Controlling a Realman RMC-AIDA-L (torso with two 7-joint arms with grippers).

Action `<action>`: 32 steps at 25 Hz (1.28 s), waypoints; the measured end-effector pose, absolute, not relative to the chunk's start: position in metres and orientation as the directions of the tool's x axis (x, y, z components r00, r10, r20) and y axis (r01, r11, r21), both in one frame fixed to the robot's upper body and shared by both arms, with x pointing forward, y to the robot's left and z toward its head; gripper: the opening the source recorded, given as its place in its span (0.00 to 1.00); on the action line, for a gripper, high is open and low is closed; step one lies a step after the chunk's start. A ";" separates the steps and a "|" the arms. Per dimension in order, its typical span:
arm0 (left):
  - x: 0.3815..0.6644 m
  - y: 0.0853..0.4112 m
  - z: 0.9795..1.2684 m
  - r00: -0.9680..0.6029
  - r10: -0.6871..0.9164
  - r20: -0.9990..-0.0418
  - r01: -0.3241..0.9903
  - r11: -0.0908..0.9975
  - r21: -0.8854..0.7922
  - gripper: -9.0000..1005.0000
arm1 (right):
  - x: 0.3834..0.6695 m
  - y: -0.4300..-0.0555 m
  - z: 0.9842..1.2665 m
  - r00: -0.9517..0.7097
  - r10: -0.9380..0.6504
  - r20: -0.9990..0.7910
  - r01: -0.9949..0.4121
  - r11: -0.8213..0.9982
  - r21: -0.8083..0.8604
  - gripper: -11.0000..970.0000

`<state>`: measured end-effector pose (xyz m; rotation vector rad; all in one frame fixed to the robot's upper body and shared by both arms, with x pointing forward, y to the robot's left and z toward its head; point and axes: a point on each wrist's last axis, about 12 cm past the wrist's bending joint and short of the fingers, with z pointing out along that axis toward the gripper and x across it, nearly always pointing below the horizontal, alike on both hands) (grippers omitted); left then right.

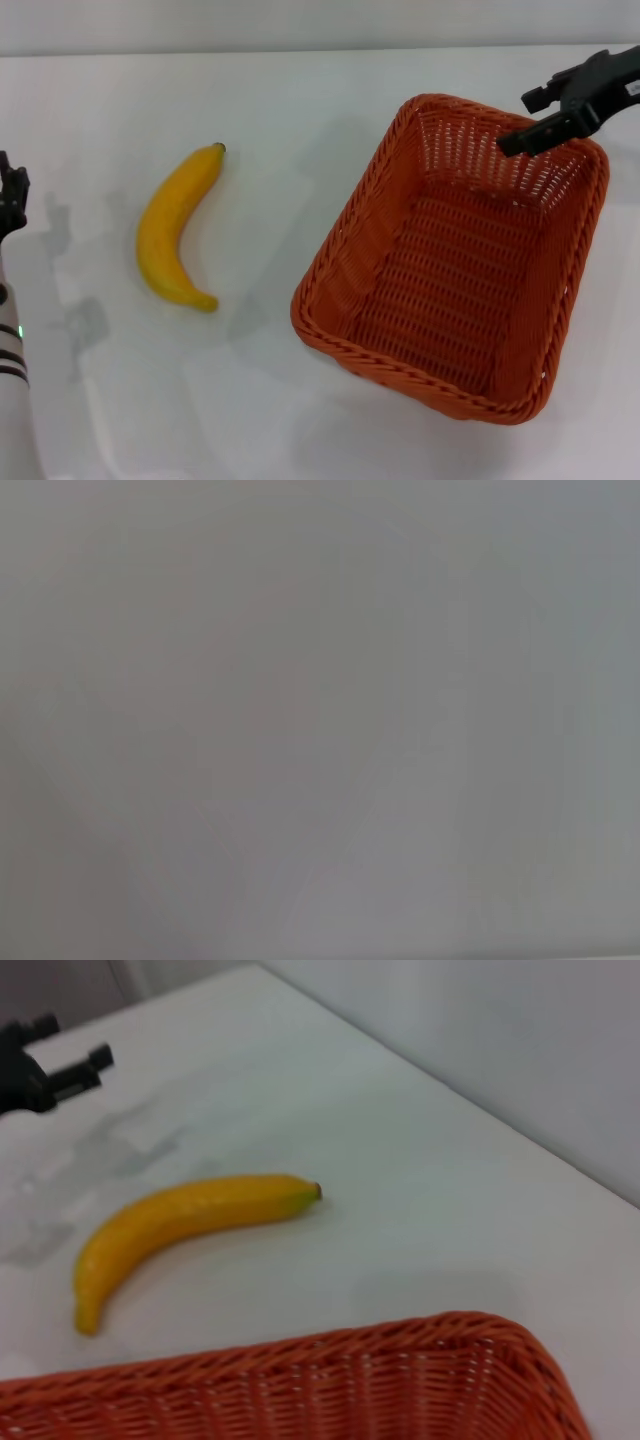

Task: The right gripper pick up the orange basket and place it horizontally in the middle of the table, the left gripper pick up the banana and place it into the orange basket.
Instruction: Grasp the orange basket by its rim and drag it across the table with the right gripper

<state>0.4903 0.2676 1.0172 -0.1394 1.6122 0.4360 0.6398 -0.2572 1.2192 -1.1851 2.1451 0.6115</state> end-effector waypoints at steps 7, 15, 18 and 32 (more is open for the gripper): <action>0.496 0.262 1.018 -0.100 0.168 -0.981 -0.323 0.927 0.192 0.88 | 0.650 -0.249 1.221 -0.409 -0.605 -0.684 -0.853 0.520 0.050 0.84; 0.496 0.259 1.020 -0.112 0.218 -0.970 -0.317 0.917 0.243 0.88 | 0.660 -0.232 1.215 -0.398 -0.660 -0.637 -0.846 0.533 -0.025 0.84; 0.495 0.259 1.019 -0.113 0.217 -0.970 -0.320 0.916 0.242 0.88 | 0.660 -0.229 1.209 -0.398 -0.679 -0.616 -0.845 0.533 -0.042 0.84; 0.493 0.263 1.021 -0.102 0.222 -0.970 -0.351 0.904 0.243 0.88 | 0.665 -0.228 1.185 -0.429 -0.725 -0.539 -0.820 0.562 -0.104 0.84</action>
